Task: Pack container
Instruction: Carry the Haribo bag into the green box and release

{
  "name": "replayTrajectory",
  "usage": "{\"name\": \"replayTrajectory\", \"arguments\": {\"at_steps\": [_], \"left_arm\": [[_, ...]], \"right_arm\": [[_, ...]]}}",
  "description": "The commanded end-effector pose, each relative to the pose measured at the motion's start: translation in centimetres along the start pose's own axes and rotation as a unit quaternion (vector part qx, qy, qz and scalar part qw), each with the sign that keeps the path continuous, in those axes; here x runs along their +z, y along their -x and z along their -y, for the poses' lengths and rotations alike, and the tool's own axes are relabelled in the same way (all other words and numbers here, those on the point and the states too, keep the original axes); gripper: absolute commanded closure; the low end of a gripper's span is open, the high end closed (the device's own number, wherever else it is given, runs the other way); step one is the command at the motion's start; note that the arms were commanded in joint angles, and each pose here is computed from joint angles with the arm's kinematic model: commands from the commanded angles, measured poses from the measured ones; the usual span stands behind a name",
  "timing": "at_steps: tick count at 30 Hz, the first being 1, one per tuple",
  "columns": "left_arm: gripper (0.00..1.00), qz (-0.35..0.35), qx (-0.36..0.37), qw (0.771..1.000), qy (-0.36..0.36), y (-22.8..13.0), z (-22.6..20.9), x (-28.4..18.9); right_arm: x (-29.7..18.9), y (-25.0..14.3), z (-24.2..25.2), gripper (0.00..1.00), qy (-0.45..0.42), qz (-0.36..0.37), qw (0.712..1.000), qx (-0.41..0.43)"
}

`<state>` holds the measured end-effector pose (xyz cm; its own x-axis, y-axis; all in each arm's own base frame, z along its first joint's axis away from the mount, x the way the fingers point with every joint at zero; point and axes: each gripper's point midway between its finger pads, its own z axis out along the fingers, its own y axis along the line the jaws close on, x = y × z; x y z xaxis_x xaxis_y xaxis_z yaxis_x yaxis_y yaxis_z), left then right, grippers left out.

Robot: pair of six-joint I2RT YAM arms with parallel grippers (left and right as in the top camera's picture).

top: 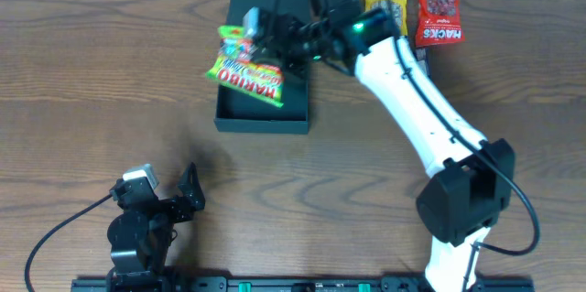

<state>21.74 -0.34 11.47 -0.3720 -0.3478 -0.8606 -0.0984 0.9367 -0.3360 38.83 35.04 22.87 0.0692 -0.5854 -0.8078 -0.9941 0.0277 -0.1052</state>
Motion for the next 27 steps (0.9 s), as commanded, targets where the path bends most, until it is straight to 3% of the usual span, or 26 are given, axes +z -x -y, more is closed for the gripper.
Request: {"name": "replayTrajectory", "arguments": {"at_steps": [1,15,16,17,22,27], "left_arm": [[0.05,-0.007,-0.004,1.0,0.006,-0.7,-0.4,0.3],[0.05,-0.007,-0.004,1.0,0.006,-0.7,-0.4,0.3],[0.05,-0.007,-0.004,1.0,0.006,-0.7,-0.4,0.3],[0.05,-0.007,-0.004,1.0,0.006,-0.7,-0.4,0.3],[0.05,-0.007,-0.004,1.0,0.006,-0.7,-0.4,0.3],[0.05,-0.007,-0.004,1.0,0.006,-0.7,-0.4,0.3]], "right_arm": [[2.1,-0.6,-0.5,0.99,0.01,-0.017,0.997,-0.07],[5.9,-4.9,1.9,0.99,-0.022,-0.075,0.994,-0.073],[5.8,-5.0,2.2,0.64,-0.028,-0.078,0.994,-0.074],[5.8,-5.1,2.4,0.01,-0.033,-0.082,0.993,-0.075],[5.2,-5.1,3.5,0.01,-0.062,-0.085,0.994,-0.024],[2.0,-4.6,5.5,0.01,-0.11,-0.072,0.988,0.08]]}}
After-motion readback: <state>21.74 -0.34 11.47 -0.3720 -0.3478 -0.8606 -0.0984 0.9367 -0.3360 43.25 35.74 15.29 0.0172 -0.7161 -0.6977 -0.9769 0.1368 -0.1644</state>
